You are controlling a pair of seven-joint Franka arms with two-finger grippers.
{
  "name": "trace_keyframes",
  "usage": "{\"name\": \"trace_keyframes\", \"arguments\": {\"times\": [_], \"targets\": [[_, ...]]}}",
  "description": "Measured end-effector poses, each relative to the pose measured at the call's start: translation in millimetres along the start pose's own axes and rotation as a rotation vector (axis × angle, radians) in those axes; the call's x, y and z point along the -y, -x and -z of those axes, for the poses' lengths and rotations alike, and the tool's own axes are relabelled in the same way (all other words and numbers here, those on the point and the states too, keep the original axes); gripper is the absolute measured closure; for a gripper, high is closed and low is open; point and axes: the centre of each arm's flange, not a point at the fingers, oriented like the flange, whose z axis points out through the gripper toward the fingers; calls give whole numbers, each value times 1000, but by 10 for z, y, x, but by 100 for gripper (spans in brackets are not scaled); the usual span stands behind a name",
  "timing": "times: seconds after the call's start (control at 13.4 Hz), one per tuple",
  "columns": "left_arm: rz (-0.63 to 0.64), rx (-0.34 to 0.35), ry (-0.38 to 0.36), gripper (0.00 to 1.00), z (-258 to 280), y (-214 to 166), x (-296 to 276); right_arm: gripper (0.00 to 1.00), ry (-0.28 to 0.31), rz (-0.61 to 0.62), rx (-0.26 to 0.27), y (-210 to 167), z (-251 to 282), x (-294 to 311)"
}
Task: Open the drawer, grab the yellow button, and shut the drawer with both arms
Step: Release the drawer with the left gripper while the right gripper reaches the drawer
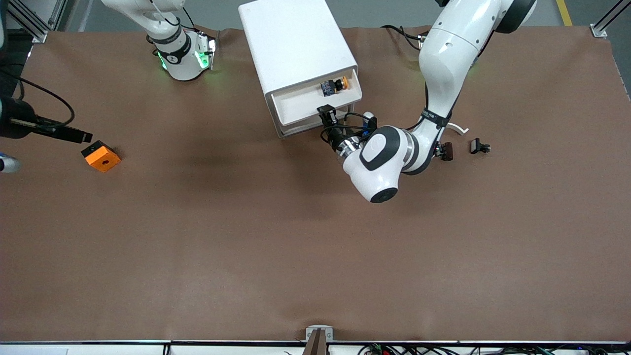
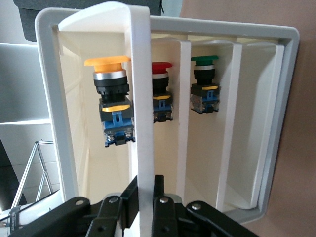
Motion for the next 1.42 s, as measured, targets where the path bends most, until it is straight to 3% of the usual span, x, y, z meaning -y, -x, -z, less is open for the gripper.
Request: {"name": "trace_keyframes", "arguments": {"times": [0.52, 0.6, 1.12, 1.42], "targets": [[-19, 40, 48, 85, 310, -35, -1, 0, 79, -222, -19, 751, -191, 1276], [-24, 57, 64, 80, 376, -34, -11, 0, 86, -244, -24, 857, -216, 1407], [-73, 146, 154, 1, 997, -48, 166, 0, 87, -409, -57, 1550, -373, 2154], [-180, 200, 273, 0, 1606, -258, 208, 0, 41, -533, -109, 2195, -525, 2742]]}}
